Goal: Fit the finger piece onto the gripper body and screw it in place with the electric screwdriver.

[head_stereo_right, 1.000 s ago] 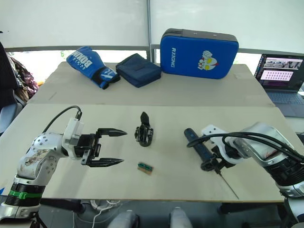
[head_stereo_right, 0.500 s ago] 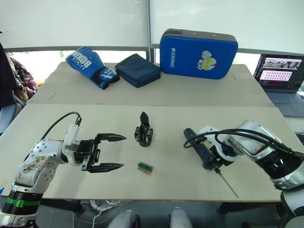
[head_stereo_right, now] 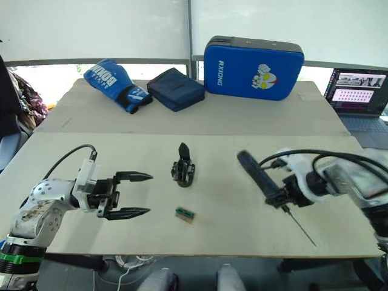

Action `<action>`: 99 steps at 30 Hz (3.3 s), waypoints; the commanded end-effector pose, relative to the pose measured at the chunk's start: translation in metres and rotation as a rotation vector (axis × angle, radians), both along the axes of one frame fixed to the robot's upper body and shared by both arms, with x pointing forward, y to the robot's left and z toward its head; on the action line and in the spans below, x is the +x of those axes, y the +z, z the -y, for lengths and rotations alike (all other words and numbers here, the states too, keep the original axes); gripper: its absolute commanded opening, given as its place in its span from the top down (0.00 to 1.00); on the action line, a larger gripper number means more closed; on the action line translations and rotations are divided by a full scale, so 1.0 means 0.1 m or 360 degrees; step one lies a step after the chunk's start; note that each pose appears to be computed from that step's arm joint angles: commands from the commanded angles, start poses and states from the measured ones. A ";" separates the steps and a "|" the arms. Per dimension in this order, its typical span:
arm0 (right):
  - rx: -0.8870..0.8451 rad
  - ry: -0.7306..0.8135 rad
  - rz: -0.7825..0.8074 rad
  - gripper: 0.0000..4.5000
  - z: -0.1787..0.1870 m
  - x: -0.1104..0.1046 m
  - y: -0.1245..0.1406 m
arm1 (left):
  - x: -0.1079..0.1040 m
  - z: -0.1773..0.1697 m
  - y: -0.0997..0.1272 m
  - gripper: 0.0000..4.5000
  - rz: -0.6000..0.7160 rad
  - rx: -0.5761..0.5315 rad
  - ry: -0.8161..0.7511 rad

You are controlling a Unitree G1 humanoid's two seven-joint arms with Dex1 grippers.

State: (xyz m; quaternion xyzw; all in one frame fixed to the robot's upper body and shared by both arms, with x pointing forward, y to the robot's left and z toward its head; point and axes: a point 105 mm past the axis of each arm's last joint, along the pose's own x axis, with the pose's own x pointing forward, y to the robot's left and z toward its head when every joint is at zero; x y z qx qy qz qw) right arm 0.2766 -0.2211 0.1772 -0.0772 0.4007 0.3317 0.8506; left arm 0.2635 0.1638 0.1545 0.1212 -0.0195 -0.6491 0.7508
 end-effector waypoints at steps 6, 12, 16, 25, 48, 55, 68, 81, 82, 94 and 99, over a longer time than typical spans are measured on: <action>0.0744 0.0481 0.0926 0.57 -0.69 -0.27 0.80 | 0.09 -0.15 -0.08 0.00 0.0132 0.0122 -0.0096; 0.1035 0.0788 0.1407 0.57 -1.23 -0.46 0.75 | -0.02 -0.09 -0.34 0.00 0.0073 0.0140 -0.0182; 0.1093 0.1070 0.1608 0.57 -1.43 -0.61 0.59 | -0.08 0.05 -0.52 0.00 0.0033 0.0139 -0.0225; 0.1161 0.1177 0.1712 0.57 -1.58 -0.54 0.41 | 0.08 0.34 -0.80 0.00 -0.0054 0.0065 -0.0084; 0.1183 0.1278 0.1620 0.57 -1.74 -0.50 0.17 | 0.07 0.78 -1.00 0.00 -0.0096 0.0097 -0.0223; 0.1164 0.1277 0.1577 0.57 -1.73 -0.50 0.13 | 0.06 0.85 -1.01 0.00 -0.0107 0.0089 -0.0240; 0.1148 0.1267 0.1559 0.57 -1.73 -0.47 0.08 | 0.01 0.85 -1.03 0.00 -0.0135 0.0084 -0.0224; 0.1140 0.1268 0.1549 0.57 -1.74 -0.44 0.05 | -0.01 0.87 -0.99 0.00 -0.0138 0.0083 -0.0214; 0.1141 0.1269 0.1549 0.57 -1.74 -0.44 0.05 | -0.01 0.87 -0.99 0.00 -0.0139 0.0083 -0.0214; 0.1145 0.1285 0.1542 0.57 -1.75 -0.44 0.05 | 0.00 0.89 -0.95 0.00 -0.0145 0.0079 -0.0195; 0.1147 0.1288 0.1537 0.57 -1.76 -0.43 0.05 | 0.01 0.89 -0.95 0.00 -0.0150 0.0064 -0.0170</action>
